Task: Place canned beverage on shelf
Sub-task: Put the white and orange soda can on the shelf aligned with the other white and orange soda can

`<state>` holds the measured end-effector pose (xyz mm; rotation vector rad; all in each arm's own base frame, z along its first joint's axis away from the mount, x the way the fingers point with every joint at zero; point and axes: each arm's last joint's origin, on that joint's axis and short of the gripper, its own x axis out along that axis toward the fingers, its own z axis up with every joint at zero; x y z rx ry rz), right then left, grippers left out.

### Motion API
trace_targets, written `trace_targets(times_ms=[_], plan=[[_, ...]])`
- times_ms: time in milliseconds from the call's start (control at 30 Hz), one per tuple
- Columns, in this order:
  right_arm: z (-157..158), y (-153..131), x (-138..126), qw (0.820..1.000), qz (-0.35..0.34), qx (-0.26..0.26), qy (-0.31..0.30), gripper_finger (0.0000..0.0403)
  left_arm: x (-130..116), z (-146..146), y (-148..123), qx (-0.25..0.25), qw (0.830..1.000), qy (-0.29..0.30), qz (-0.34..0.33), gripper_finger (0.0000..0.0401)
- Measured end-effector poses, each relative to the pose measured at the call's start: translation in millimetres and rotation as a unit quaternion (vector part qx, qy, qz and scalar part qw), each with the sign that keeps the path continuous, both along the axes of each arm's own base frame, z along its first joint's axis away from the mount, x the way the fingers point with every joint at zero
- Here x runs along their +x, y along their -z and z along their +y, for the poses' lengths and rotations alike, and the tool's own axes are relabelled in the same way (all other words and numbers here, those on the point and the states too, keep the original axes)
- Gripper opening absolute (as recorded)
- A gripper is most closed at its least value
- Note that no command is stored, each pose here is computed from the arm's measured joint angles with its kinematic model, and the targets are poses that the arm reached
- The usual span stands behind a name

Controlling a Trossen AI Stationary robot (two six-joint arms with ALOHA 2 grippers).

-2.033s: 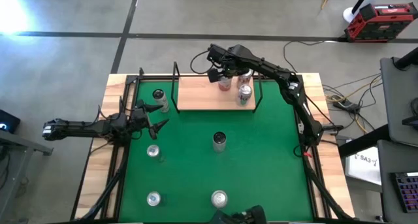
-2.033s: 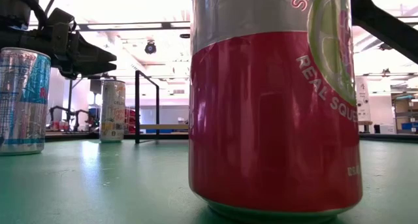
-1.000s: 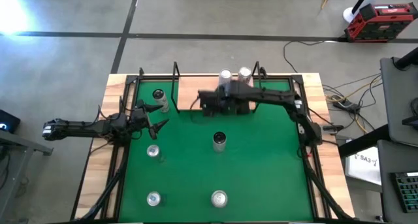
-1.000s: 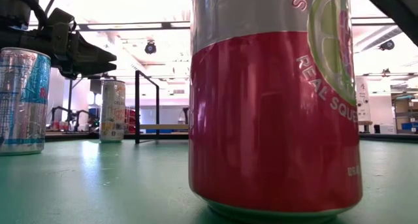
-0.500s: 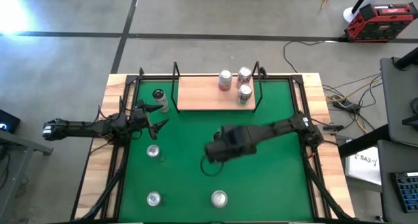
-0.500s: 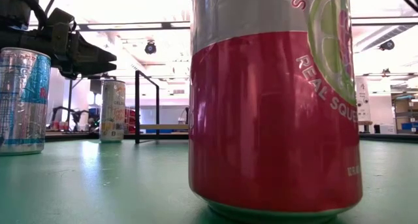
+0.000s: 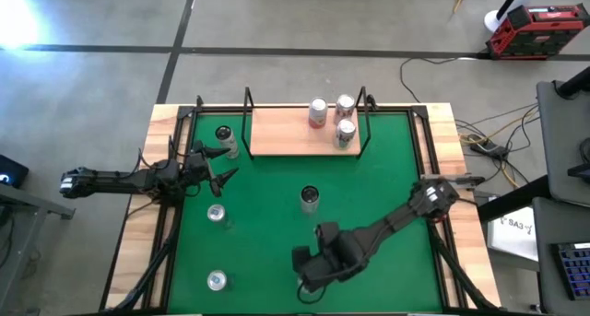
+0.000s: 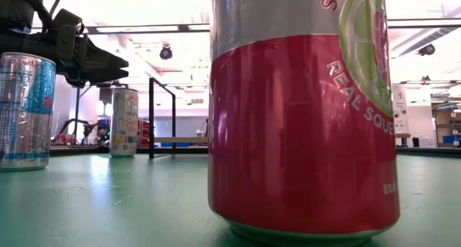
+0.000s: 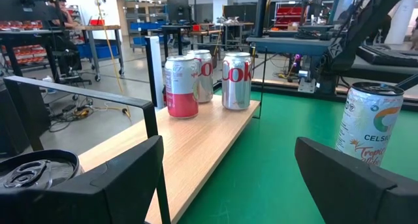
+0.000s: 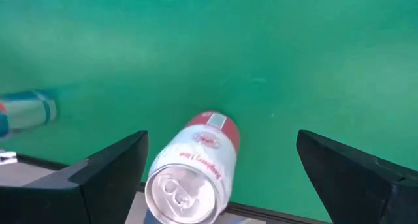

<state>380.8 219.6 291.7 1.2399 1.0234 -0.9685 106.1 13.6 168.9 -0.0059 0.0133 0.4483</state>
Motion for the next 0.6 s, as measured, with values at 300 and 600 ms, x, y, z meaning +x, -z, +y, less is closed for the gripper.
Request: trace_targets(times_ms=[300, 600], plan=[[15, 17, 10, 0.988, 0.000, -0.024, -0.151, 0.0379, 0, 0, 0, 0.000, 1.000, 0.000, 0.000, 0.0332], [15, 19, 12, 0.947, -0.001, -0.068, -0.313, 0.0379, 0, 0, 0, 0.000, 1.000, 0.000, 0.001, 0.0332]])
